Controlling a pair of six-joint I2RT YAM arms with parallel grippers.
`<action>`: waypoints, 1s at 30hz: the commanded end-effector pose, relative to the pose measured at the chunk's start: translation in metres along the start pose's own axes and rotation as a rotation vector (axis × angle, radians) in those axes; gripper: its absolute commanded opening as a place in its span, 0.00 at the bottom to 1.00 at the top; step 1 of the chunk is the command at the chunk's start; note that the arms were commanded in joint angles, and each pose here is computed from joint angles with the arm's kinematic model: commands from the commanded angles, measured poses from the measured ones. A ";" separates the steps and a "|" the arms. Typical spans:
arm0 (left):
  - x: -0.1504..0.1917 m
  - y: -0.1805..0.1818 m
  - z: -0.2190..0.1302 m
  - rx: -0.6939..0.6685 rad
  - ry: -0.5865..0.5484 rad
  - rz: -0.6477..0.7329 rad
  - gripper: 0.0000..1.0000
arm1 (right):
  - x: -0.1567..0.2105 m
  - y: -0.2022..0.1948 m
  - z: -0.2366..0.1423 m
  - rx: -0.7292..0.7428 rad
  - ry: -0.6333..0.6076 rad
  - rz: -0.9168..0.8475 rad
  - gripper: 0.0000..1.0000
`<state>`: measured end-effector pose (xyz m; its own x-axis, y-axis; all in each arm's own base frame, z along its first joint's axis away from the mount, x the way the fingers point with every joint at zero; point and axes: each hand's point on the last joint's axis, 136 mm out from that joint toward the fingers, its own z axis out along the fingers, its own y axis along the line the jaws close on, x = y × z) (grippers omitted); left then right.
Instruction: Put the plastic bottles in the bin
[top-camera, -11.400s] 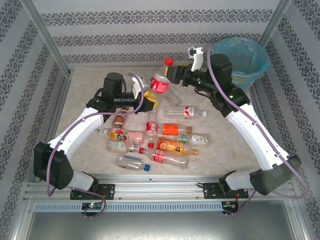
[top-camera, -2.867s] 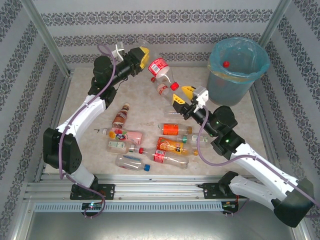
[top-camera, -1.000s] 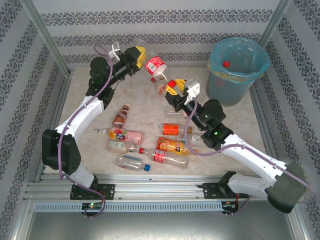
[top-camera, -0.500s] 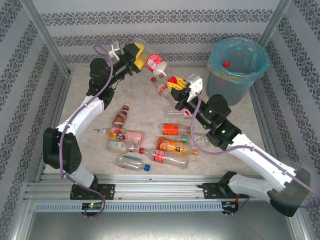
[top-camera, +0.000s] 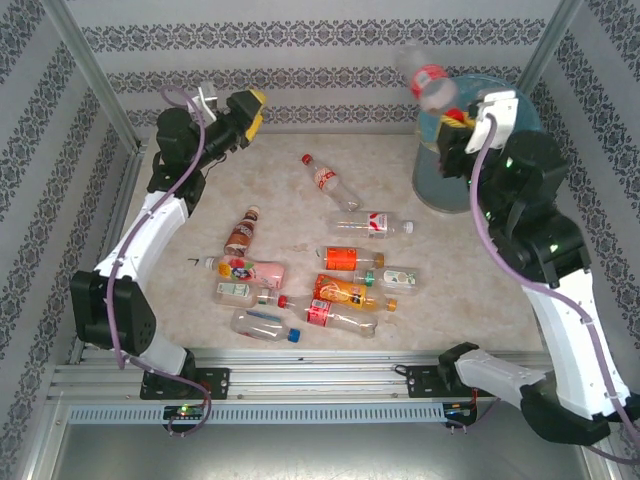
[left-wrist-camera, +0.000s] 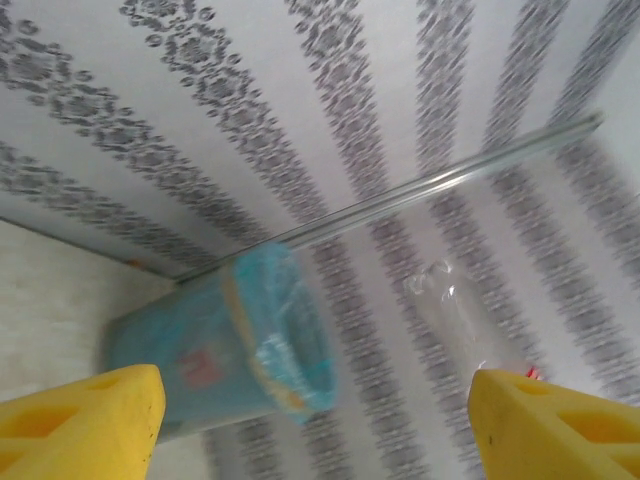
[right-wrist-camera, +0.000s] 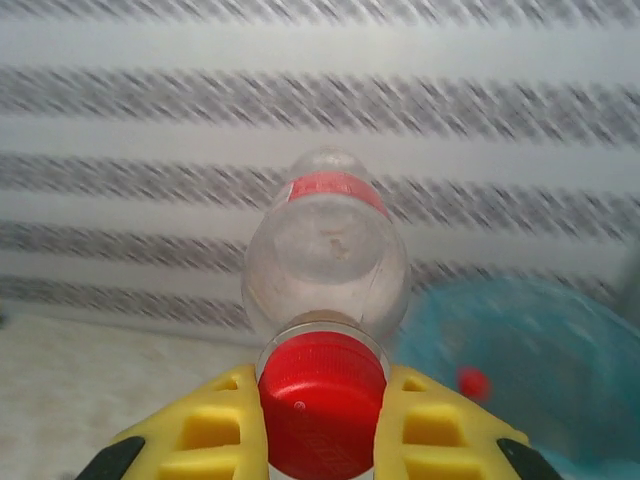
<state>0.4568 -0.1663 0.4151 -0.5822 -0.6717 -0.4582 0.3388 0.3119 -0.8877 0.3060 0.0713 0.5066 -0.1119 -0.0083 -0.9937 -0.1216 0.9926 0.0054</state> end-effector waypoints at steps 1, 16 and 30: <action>0.030 -0.014 -0.008 -0.141 0.122 0.348 0.79 | 0.056 -0.044 0.004 0.175 0.296 0.017 0.00; 0.127 -0.016 0.023 -0.162 0.454 0.596 0.78 | 0.115 -0.124 0.055 0.470 0.757 0.051 0.00; 0.141 -0.006 0.027 -0.158 0.497 0.564 0.78 | 0.172 -0.142 0.123 0.441 0.911 0.124 0.00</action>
<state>0.3990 -0.2747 0.3602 -0.6275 -0.0390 -0.7776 0.5731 0.6530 -0.4952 0.4253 -0.0551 0.3263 -0.8153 0.1733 -0.5525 0.2947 0.9456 -0.1382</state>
